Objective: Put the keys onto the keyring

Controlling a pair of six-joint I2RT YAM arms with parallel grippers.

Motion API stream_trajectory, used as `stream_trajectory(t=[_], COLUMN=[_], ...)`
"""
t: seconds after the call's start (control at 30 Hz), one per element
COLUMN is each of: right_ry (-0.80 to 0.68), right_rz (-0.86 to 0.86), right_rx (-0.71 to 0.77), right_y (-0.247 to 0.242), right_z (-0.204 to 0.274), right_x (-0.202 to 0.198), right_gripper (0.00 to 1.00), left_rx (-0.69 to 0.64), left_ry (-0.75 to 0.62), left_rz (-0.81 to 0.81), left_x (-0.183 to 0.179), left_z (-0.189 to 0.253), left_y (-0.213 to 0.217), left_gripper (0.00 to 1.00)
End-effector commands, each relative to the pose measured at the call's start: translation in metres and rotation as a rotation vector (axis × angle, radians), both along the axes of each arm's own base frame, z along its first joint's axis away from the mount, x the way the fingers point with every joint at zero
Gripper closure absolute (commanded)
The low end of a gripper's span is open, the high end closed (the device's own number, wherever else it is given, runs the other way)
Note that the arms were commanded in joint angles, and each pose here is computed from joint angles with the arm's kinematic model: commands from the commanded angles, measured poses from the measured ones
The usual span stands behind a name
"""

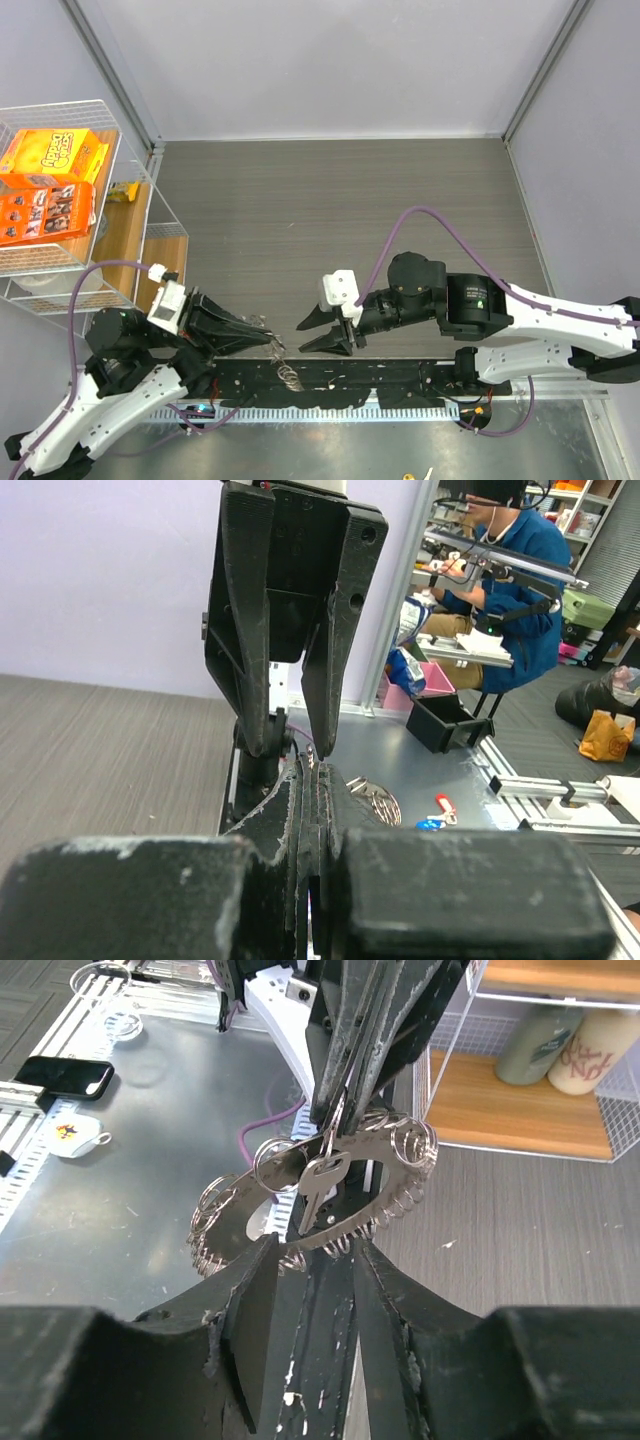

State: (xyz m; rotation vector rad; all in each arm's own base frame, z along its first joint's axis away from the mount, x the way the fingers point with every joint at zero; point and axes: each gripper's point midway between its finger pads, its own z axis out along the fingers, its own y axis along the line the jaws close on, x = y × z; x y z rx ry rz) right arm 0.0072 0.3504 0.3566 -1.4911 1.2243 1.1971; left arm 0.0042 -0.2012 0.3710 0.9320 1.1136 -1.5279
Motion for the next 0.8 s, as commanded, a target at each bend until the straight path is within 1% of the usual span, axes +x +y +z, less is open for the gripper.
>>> stream_trajectory(t=[0.0,0.17,0.27,0.53,0.77], right_ry=[-0.107,-0.127,-0.127,-0.082,-0.037], right_rz=[-0.021,-0.068,-0.076,-0.059,-0.059], right_rx=[0.177,0.237,0.269,0.262,0.276], right_y=[0.009,0.016,0.017,0.022,0.025], right_z=[0.056,0.071,0.079,0.086,0.098], right_x=[0.005,0.01,0.011,0.006,0.004], right_gripper=[0.6,0.66,0.67,0.7,0.72], left_rx=[-0.188,-0.26,-0.312,-0.41,-0.449], left_ry=[-0.094,-0.104,-0.116,-0.155,-0.169], left_rz=[-0.001,0.031,0.048,0.076,0.066], left_x=[-0.009,-0.004,-0.003,-0.002,-0.004], left_z=[0.038,0.036,0.04,0.047,0.052], left_y=[0.013,0.015,0.019,0.028,0.029], left_gripper=[1.0,1.0,1.0,1.0,1.0])
